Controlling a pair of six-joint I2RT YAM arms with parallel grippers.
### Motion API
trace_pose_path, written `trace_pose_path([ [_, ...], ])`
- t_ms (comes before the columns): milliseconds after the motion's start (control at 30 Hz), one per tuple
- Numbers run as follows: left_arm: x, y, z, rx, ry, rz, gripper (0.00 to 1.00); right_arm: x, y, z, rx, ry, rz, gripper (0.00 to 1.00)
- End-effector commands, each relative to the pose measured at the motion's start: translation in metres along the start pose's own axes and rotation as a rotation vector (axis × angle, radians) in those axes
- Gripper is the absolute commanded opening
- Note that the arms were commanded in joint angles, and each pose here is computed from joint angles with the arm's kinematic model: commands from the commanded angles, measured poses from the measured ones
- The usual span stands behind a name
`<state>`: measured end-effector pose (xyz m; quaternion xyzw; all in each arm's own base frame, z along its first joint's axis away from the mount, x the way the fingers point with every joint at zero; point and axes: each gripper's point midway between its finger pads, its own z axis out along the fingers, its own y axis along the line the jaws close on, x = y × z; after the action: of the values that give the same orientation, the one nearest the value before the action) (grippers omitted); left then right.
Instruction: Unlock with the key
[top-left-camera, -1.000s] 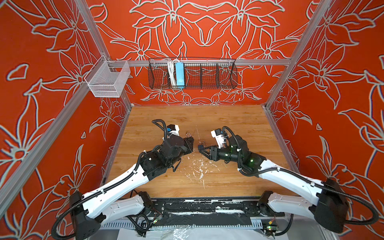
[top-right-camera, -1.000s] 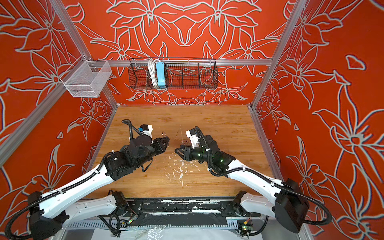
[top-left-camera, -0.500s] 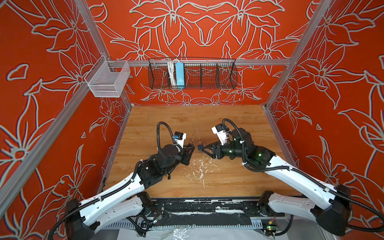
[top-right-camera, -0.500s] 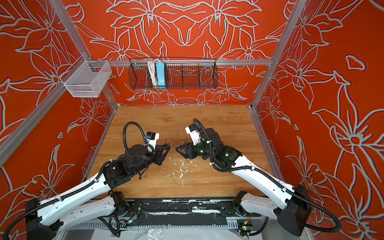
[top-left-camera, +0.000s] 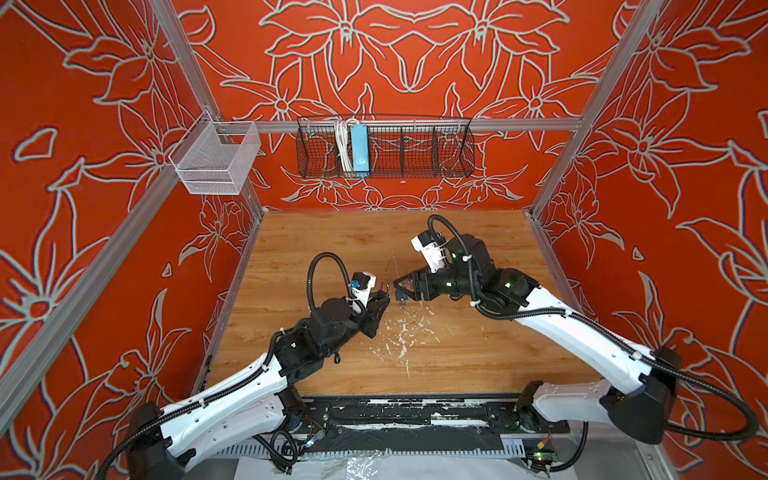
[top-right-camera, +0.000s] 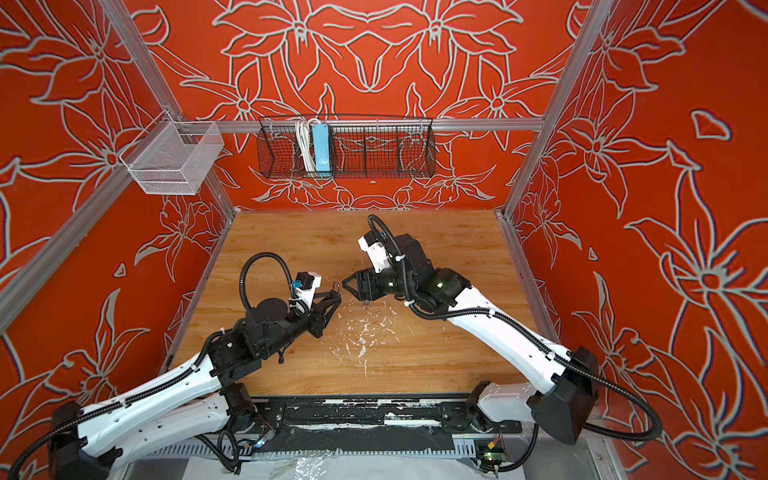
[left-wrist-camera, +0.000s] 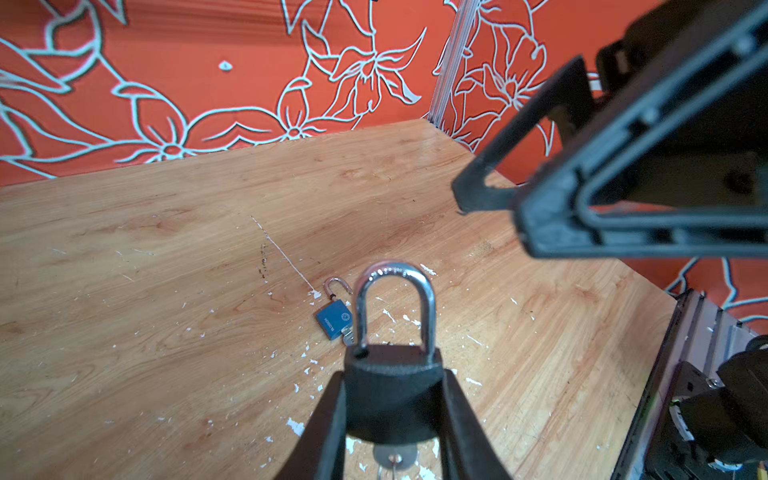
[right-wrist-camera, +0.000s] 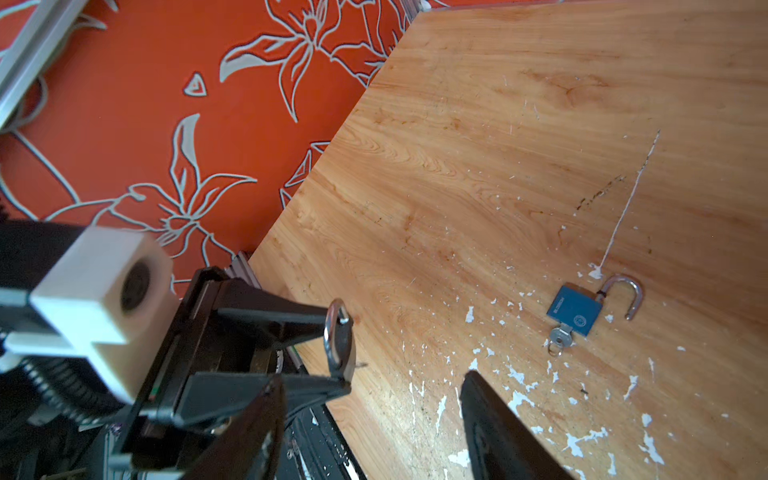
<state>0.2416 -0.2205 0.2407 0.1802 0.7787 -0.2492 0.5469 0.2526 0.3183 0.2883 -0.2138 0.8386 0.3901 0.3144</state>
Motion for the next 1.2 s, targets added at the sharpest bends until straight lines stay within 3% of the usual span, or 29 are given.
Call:
trace_pose_path([
  [0,-0.017,0.000,-0.003,-0.001,-0.077,0.015,0.00,-0.003,-0.005,0.003,0.056,0.034,-0.051,0.68],
  [700,-0.014,0.002,0.001,-0.015,-0.082,0.028,0.00,-0.014,-0.010,0.044,0.149,0.156,-0.184,0.71],
  [1033,-0.012,0.000,0.000,0.000,-0.077,0.052,0.00,-0.019,-0.030,0.041,0.276,0.213,-0.274,0.73],
  [1167,-0.013,-0.002,-0.001,0.009,-0.081,0.061,0.00,-0.018,-0.027,0.039,0.258,0.226,-0.321,0.74],
])
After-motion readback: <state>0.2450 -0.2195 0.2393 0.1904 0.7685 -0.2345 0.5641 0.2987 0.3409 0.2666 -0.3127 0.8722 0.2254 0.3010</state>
